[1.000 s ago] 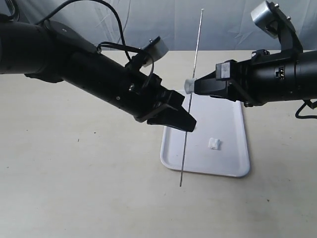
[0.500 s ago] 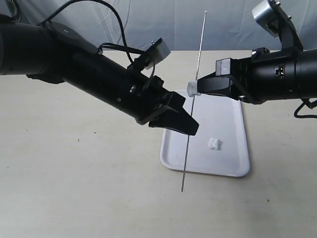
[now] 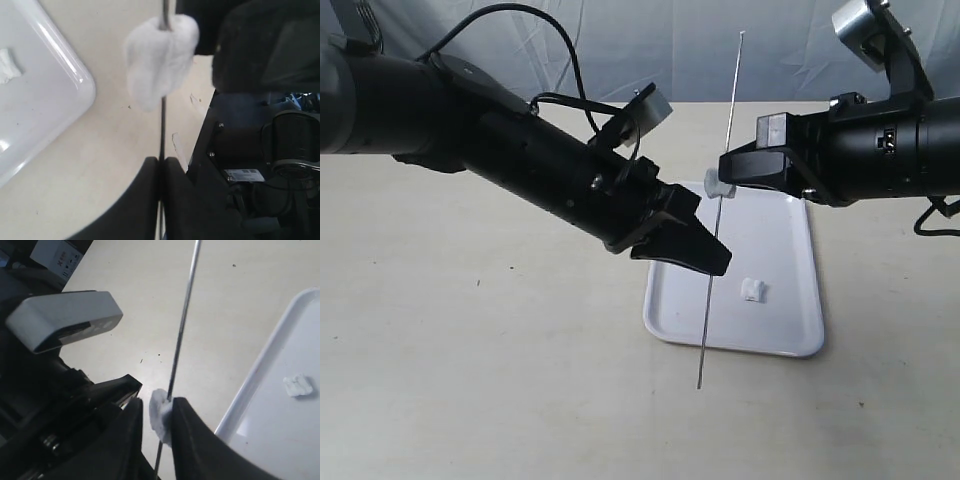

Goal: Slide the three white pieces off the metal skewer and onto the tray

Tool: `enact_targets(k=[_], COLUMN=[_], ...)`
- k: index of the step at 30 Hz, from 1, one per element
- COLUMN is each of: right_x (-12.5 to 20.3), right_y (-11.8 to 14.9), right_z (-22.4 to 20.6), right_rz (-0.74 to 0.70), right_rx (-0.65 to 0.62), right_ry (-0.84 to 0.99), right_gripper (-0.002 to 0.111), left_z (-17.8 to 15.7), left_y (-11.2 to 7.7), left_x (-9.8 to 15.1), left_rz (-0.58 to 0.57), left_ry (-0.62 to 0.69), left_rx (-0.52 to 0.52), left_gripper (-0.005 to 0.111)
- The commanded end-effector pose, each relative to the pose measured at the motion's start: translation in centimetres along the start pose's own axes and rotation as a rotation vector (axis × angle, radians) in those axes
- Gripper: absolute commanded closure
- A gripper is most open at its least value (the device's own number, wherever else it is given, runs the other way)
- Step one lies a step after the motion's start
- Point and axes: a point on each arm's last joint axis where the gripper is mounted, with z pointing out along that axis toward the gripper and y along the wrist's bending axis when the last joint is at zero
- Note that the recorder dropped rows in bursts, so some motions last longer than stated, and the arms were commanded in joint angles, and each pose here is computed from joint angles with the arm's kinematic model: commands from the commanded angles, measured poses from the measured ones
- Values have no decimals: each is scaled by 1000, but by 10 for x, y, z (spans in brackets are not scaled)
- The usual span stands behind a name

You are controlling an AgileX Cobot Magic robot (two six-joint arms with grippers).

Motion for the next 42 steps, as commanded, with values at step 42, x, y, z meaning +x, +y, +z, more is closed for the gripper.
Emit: enact_targets(k=[42], right_x=[-4], right_y=[-1], right_z=[-2], right_rz=[2], right_rx=[19], right_ry=[-35], right_gripper=[94], left_z=[-1], left_y=[-8], left_x=[-3], left_rz=[35], left_ry=[13], left_rx=[12], left_gripper=[107])
